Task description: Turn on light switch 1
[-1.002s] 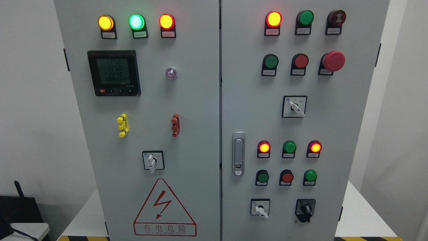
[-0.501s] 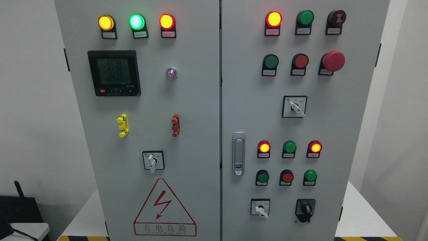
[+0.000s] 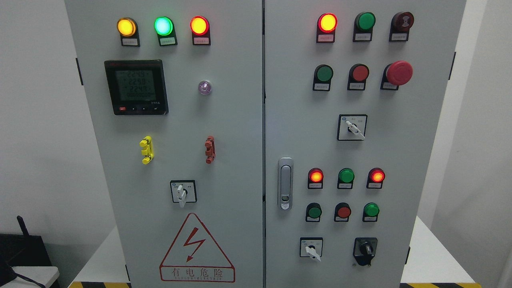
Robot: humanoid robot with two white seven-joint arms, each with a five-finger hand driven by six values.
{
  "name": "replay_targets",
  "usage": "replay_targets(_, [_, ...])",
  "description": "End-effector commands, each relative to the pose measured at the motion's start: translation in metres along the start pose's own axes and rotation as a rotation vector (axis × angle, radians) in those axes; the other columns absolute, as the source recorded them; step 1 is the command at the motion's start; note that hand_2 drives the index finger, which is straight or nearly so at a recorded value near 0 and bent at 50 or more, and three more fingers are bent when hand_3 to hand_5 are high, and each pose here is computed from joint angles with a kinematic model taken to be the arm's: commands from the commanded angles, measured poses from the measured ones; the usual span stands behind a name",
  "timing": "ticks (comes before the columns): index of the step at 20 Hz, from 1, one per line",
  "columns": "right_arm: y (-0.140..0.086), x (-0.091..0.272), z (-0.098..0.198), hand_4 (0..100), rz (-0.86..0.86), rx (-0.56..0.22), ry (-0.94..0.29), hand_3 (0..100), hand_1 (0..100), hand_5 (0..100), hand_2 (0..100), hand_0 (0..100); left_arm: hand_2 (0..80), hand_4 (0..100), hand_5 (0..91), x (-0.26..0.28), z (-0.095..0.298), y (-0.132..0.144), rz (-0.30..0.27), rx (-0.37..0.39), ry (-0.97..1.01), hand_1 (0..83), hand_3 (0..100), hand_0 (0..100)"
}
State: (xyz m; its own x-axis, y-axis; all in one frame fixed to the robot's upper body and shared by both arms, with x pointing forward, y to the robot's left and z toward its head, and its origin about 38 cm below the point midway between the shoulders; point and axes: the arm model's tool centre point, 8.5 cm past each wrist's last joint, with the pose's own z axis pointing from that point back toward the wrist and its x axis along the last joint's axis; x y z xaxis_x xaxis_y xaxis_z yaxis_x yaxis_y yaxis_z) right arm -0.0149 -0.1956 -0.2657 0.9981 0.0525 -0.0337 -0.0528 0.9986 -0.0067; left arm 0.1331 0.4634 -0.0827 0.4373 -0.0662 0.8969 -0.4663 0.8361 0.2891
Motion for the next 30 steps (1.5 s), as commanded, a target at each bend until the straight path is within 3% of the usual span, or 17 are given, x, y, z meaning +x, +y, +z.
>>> replay_targets(1, [0.0, 0.0, 0.0, 0, -0.017, 0.001, 0.001, 0, 39, 0, 0, 12, 18.2, 55, 32.8, 0.151, -0.01, 0.054, -0.08, 0.095, -0.436, 0.0, 35, 49])
replay_targets(4, [0.0, 0.0, 0.0, 0, -0.017, 0.001, 0.001, 0, 39, 0, 0, 12, 22.3, 63, 43.7, 0.184, -0.012, 0.045, -0.054, 0.065, -0.536, 0.0, 46, 43])
replay_targets(7, [0.0, 0.0, 0.0, 0, -0.018, 0.001, 0.001, 0, 39, 0, 0, 12, 30.2, 70, 53.5, 0.214, -0.011, 0.033, -0.076, 0.011, -0.644, 0.0, 57, 38])
replay_targets(13, [0.0, 0.0, 0.0, 0, -0.017, 0.001, 0.001, 0, 39, 0, 0, 12, 36.9, 77, 65.4, 0.261, -0.001, -0.016, -0.046, -0.113, -0.86, 0.0, 66, 23])
replay_targets(15, [0.0, 0.0, 0.0, 0, -0.018, 0.001, 0.001, 0, 39, 0, 0, 12, 39.7, 78, 68.8, 0.266, 0.004, -0.036, -0.006, -0.148, -0.883, 0.0, 69, 17])
replay_targets(20, [0.0, 0.0, 0.0, 0, -0.017, 0.001, 0.001, 0, 39, 0, 0, 12, 41.4, 79, 69.7, 0.288, 0.019, -0.07, 0.026, -0.234, -0.963, 0.0, 70, 13])
replay_targets(28, [0.0, 0.0, 0.0, 0, -0.018, 0.001, 0.001, 0, 39, 0, 0, 12, 40.8, 77, 68.3, 0.33, 0.027, -0.107, 0.086, -0.306, -1.074, 0.0, 69, 10])
replay_targets(30, [0.0, 0.0, 0.0, 0, -0.018, 0.001, 0.001, 0, 39, 0, 0, 12, 41.8, 77, 67.7, 0.34, 0.03, -0.12, 0.098, -0.332, -1.097, 0.3, 68, 5])
